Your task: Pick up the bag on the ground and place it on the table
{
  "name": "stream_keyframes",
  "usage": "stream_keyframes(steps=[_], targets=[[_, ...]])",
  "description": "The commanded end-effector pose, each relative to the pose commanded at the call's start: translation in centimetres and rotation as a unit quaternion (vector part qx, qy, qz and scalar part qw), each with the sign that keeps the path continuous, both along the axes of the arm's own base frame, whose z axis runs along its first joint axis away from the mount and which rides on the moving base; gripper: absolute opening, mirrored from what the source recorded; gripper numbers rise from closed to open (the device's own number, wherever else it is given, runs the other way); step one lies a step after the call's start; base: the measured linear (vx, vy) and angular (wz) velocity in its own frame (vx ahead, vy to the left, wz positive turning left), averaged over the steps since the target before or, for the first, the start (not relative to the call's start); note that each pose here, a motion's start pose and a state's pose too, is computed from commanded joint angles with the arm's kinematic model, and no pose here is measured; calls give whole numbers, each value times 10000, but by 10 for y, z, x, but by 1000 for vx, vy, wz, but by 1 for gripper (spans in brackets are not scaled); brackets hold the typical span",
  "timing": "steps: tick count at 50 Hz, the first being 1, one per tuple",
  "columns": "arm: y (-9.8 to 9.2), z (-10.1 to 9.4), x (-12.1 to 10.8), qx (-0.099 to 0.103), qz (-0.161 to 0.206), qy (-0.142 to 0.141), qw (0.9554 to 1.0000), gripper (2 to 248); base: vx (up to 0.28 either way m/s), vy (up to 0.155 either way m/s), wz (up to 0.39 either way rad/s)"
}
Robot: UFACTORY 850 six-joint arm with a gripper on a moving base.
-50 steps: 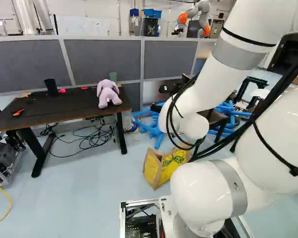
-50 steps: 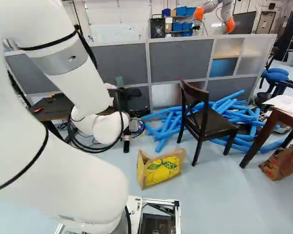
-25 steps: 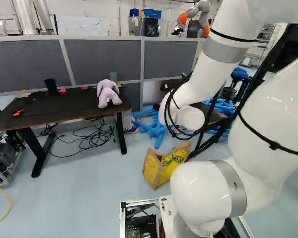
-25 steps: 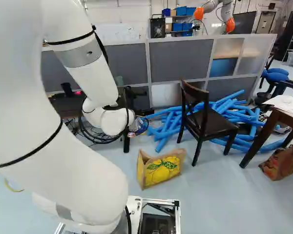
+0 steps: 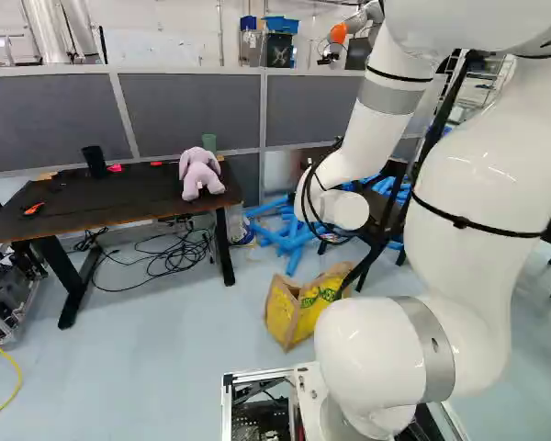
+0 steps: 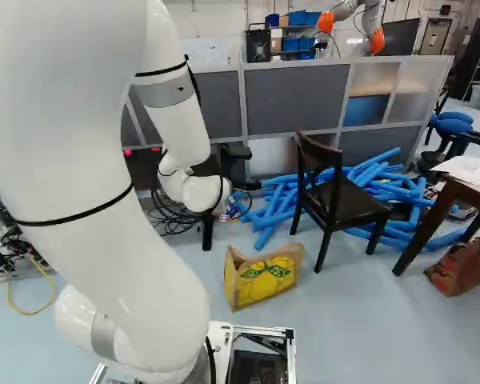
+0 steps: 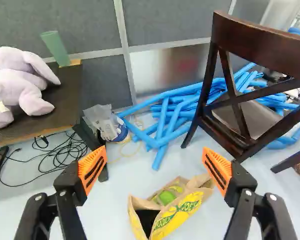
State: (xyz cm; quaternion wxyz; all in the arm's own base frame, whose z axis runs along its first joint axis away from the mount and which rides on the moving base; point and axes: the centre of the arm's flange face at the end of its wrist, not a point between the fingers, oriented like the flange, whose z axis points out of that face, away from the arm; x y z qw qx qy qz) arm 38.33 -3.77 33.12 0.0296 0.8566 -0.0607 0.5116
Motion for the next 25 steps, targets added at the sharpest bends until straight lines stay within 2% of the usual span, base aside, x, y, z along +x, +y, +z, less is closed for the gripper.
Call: stream_keyframes(steps=[25], targets=[[-8, -31, 38, 66, -121, 394, 9991, 247, 0, 0, 0]])
